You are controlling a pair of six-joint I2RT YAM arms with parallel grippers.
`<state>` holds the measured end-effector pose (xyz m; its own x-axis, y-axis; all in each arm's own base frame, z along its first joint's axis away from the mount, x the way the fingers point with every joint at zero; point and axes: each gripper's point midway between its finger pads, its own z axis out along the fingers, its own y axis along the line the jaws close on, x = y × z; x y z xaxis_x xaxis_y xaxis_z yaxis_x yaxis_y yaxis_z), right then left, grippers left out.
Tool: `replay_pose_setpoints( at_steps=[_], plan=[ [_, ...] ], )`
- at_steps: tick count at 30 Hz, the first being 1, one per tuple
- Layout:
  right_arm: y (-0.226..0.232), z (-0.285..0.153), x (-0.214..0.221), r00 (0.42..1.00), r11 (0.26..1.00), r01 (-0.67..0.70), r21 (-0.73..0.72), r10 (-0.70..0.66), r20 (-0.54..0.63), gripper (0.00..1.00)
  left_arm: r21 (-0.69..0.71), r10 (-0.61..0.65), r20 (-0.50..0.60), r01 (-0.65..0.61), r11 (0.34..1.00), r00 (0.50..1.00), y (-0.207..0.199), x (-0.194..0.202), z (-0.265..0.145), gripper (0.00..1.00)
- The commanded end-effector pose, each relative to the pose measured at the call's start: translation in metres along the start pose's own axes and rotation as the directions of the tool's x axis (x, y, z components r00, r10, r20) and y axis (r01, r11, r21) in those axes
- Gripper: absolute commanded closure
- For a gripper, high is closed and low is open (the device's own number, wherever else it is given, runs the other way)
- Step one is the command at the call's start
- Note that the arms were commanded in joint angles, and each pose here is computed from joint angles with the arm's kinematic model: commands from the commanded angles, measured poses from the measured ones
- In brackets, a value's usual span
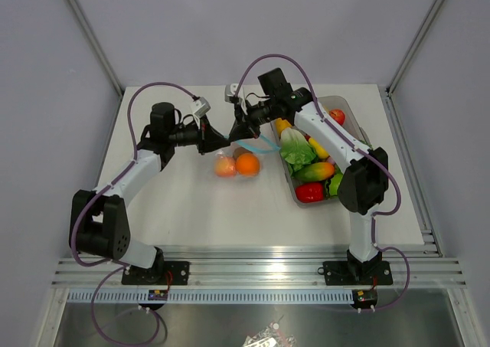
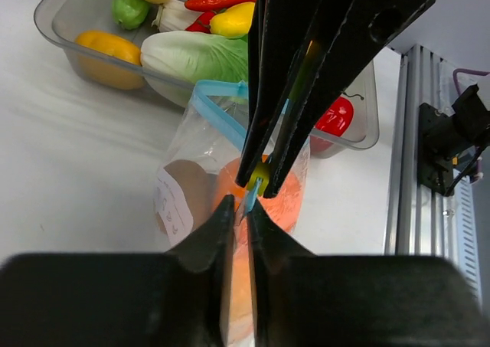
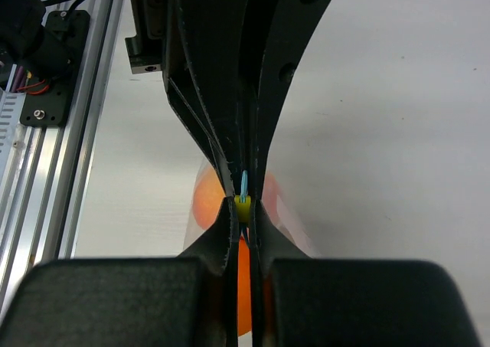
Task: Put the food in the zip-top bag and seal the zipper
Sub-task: Zip the zipper food storage bag at the center of the board.
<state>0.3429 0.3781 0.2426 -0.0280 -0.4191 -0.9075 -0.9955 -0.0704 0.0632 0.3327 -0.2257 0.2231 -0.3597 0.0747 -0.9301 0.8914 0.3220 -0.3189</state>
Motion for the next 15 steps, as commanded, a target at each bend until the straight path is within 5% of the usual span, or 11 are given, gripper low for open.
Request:
replay_pose_setpoints(
  at_steps=[1,15],
  plan=[
    [0.002,-0.008,-0.027,0.997,0.998,0.056,-0.003,-0.056,0.057,1.0,0.035,0.085,0.045,-0.087,0.996,0.995,-0.006,-0.025,0.0,0.95],
    [-0.003,-0.008,-0.005,1.0,0.998,0.021,0.058,-0.021,0.004,1.0,-0.175,0.099,0.124,-0.077,0.982,0.987,0.006,-0.026,-0.018,1.0]
  ],
)
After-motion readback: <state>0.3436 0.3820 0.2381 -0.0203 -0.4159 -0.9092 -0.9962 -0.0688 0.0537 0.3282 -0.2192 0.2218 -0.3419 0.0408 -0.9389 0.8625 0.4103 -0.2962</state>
